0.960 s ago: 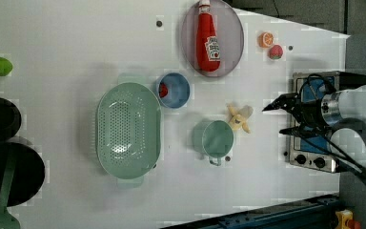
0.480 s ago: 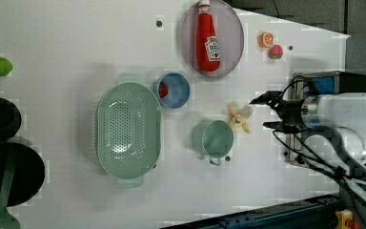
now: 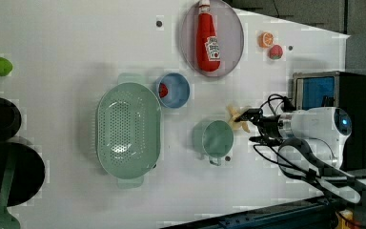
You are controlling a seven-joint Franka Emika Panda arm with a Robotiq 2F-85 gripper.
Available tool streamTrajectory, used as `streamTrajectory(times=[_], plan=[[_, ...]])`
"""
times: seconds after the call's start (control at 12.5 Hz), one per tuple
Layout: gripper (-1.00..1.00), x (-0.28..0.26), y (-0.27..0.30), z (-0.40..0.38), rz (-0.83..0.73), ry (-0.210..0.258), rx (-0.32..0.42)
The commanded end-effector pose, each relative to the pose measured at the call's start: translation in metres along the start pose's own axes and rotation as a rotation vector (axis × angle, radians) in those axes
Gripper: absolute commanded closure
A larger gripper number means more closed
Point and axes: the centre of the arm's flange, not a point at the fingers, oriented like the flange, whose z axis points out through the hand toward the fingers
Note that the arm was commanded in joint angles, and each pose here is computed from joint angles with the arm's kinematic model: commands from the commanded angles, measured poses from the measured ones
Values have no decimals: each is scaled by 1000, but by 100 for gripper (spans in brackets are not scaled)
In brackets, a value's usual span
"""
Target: Pick banana from table and place on oven.
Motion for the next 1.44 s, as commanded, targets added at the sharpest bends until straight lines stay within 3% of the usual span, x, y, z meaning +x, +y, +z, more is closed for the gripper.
streamTrajectory(times=[0.08, 0.4, 0.56, 0.72, 0.96, 1.44], plan=[[-68, 3, -15, -15, 20, 41, 69], [29, 1, -17, -15, 17, 39, 72], [62, 1, -17, -15, 17, 38, 71], [62, 1, -17, -17, 17, 41, 75], [62, 5, -20, -64, 18, 81, 123], [62, -5, -3, -284, 17, 70, 112]])
